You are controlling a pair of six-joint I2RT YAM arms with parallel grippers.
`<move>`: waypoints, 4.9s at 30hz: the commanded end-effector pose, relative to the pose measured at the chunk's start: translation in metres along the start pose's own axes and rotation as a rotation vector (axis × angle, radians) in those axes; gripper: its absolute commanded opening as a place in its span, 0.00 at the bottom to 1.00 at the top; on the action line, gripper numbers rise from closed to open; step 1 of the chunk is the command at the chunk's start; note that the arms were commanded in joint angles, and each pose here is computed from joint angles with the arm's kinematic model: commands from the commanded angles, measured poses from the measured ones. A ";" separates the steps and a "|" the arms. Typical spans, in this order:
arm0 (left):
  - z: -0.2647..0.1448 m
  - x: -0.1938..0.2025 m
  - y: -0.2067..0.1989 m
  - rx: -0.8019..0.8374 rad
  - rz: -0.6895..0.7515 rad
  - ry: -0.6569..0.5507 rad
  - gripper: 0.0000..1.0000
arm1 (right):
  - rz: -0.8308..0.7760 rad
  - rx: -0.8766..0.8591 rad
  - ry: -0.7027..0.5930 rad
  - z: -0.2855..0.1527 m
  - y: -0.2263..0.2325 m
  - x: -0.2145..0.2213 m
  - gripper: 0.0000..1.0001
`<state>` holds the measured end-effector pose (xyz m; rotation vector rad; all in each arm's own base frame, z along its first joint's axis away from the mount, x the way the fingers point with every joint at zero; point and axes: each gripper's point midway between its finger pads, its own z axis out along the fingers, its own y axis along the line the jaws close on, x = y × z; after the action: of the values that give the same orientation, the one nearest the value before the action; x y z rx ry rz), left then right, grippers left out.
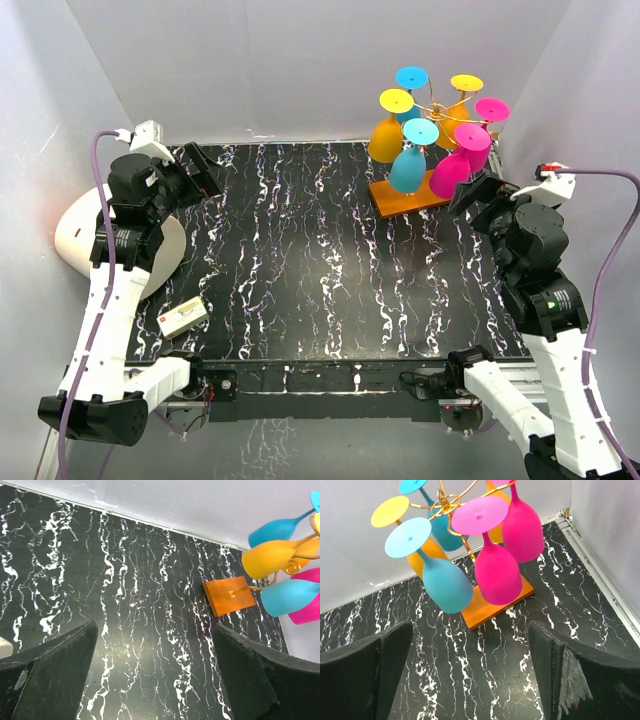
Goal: Take the wine glass off the wine glass rack
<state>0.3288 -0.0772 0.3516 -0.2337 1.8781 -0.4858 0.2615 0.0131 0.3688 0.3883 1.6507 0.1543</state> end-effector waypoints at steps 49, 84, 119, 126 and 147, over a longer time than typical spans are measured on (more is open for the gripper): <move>-0.008 0.039 -0.041 0.300 -0.126 0.193 0.99 | -0.018 0.037 -0.092 0.082 0.046 -0.094 0.98; -0.008 0.074 -0.027 0.255 -0.143 0.318 0.99 | 0.689 -0.360 0.120 0.140 -0.015 -0.053 0.61; -0.005 0.070 -0.025 0.239 -0.141 0.314 0.99 | 0.922 -0.339 0.112 0.161 -0.027 -0.041 0.31; -0.005 0.072 -0.024 0.235 -0.140 0.318 0.99 | 0.957 -0.366 0.123 0.160 -0.023 -0.041 0.22; -0.007 0.072 -0.024 0.233 -0.140 0.319 0.99 | 1.071 -0.424 0.146 0.147 -0.012 -0.047 0.00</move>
<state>0.2974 -0.1268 0.2932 -0.1497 2.1211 -0.8725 0.4177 -0.0385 0.3679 0.9904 1.3900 1.2853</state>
